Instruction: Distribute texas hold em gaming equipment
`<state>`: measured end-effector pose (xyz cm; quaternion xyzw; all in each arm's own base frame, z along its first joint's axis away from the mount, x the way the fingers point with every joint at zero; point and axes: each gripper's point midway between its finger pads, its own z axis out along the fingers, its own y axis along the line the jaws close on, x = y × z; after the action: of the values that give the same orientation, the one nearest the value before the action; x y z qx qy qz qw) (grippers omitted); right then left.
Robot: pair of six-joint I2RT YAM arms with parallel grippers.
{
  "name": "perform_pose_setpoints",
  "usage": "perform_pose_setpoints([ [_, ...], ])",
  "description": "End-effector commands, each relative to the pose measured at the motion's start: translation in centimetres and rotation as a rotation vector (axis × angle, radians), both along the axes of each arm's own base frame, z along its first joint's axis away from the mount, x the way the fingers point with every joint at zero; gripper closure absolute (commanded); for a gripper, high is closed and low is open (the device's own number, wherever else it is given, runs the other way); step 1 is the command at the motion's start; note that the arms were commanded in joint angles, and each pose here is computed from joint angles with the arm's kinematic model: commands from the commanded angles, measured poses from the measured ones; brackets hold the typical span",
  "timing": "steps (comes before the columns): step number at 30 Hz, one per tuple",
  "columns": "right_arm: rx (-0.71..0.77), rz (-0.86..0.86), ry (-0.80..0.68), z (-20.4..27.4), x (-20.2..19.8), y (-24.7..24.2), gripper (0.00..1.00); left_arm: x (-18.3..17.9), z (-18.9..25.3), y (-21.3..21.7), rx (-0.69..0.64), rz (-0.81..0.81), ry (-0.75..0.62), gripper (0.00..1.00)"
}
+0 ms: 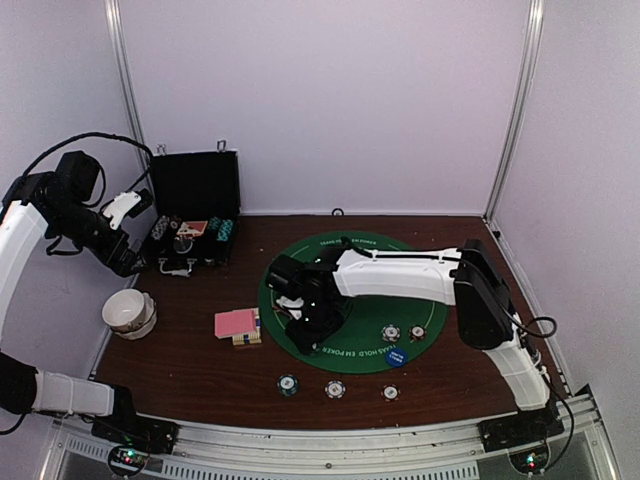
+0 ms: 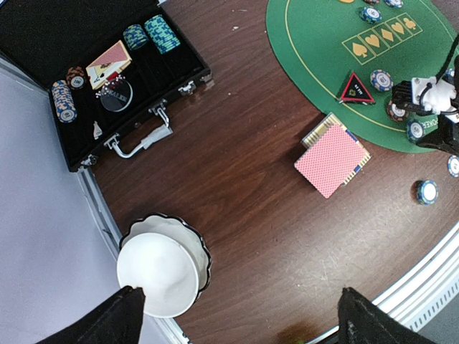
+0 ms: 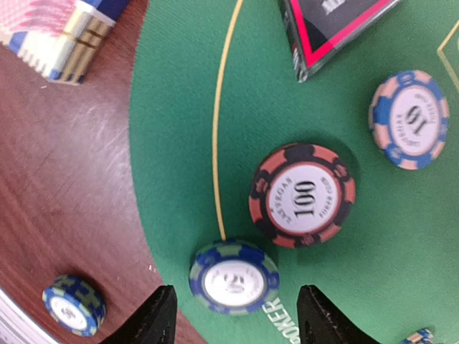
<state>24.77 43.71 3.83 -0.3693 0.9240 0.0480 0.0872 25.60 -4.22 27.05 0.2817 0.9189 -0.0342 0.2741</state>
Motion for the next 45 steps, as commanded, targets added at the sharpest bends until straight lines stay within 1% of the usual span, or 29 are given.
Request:
perform_pose_setpoints([
  [1,0.072,0.016,-0.082,5.6,-0.2,0.0,0.39,0.0,0.9,-0.1,-0.002,-0.008,-0.027,0.02],
  [4,0.081,0.066,-0.090,6.6,-1.7,0.6,0.35,0.0,1.0,-0.1,0.001,-0.009,-0.028,0.02],
  [6,0.087,0.113,-0.073,6.6,-3.5,1.3,0.32,0.0,1.1,-0.1,0.001,-0.011,-0.031,0.02],
  [10,0.091,0.196,-0.028,5.2,-6.9,2.9,0.25,-0.1,1.0,-0.1,0.001,-0.015,-0.032,0.03],
  [14,0.082,0.249,0.011,3.5,-9.0,4.2,0.21,-0.2,1.0,-0.1,0.001,-0.017,-0.033,0.02],
  [19,0.072,0.282,0.037,2.0,-9.8,5.1,0.16,-0.3,1.1,-0.2,-0.001,-0.021,-0.032,0.02],
  [27,0.035,0.295,0.047,-0.3,-9.7,5.3,0.15,-0.4,1.1,-0.2,-0.003,-0.022,-0.032,0.02],
  [32,0.024,0.298,0.057,-1.2,-9.7,5.3,0.19,-0.4,1.1,-0.2,-0.002,-0.024,-0.031,0.03],
  [40,0.040,0.300,0.054,-0.6,-9.6,5.7,0.40,-0.3,1.1,-0.2,-0.003,-0.022,-0.029,0.02],
  [45,0.040,0.299,0.042,-0.1,-9.3,5.6,0.50,-0.4,1.0,-0.2,-0.003,-0.022,-0.030,0.02],
])
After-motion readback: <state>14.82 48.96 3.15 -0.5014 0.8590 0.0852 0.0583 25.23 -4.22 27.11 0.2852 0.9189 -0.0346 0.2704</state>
